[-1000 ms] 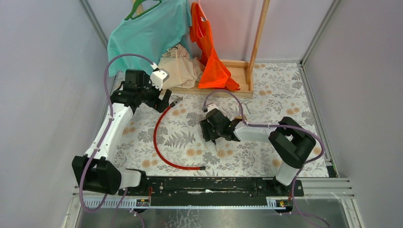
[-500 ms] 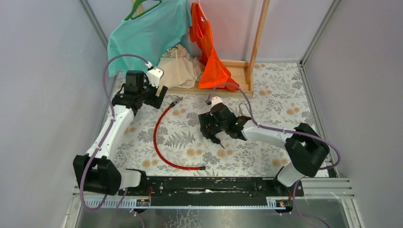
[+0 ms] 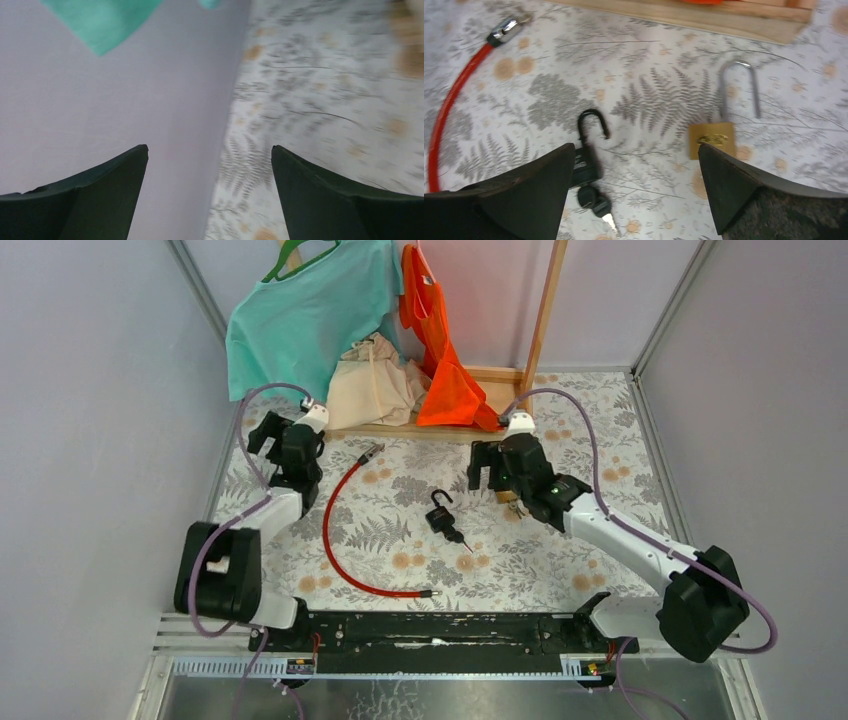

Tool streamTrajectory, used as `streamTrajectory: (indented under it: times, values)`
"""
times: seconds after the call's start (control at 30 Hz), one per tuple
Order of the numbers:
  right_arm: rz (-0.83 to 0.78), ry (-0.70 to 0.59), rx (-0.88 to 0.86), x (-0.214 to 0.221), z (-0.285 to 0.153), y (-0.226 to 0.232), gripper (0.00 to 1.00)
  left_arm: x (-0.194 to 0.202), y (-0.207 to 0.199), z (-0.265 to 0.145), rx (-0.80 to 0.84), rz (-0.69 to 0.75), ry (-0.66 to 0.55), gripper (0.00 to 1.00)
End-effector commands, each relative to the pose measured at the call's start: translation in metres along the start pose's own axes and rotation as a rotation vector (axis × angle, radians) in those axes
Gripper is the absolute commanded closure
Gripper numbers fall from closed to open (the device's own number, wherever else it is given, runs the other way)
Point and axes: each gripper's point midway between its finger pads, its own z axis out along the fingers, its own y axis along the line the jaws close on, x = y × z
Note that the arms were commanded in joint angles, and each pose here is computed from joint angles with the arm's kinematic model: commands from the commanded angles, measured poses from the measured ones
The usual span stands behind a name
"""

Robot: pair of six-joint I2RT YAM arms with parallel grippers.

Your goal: Unlock with the key

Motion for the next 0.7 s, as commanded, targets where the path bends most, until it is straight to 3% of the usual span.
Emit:
streamTrajectory:
  times: [0.0, 0.13, 0.27, 0.3, 0.33, 0.4, 0.43, 0.53, 0.67]
  values:
    - [0.051, -0.02, 0.16, -0.003, -0.007, -0.047, 0.01, -0.011, 0.095, -0.019, -0.586, -0.054, -0.05, 0.0]
    - [0.101, -0.06, 0.271, -0.009, -0.013, -0.081, 0.01, -0.002, 0.083, -0.021, -0.627, -0.01, -0.087, 0.0]
    - [0.174, -0.151, 0.368, -0.016, -0.023, -0.112, 0.01, 0.004, 0.042, -0.014, -0.438, -0.039, -0.067, 0.0]
    - [0.197, -0.186, 0.403, -0.018, -0.026, -0.122, 0.01, 0.008, 0.023, -0.01, -0.325, -0.073, -0.036, 0.0]
    - [0.217, -0.218, 0.433, -0.017, -0.03, -0.131, 0.01, -0.002, 0.002, -0.004, -0.174, -0.237, -0.038, 0.0]
    - [0.25, -0.303, 0.488, -0.019, -0.039, -0.149, 0.01, -0.006, -0.033, -0.005, 0.113, -0.36, 0.015, 0.0]
    - [0.264, -0.339, 0.519, -0.017, -0.043, -0.159, 0.01, -0.009, -0.043, -0.008, 0.175, -0.402, 0.018, 0.0]
    - [0.266, -0.426, 0.622, -0.015, -0.056, -0.185, 0.01, -0.007, -0.059, -0.01, 0.205, -0.537, -0.021, 0.0]
    - [0.232, -0.412, 0.753, -0.004, -0.057, -0.218, 0.01, -0.001, -0.074, -0.011, 0.213, -0.625, -0.136, 0.0]
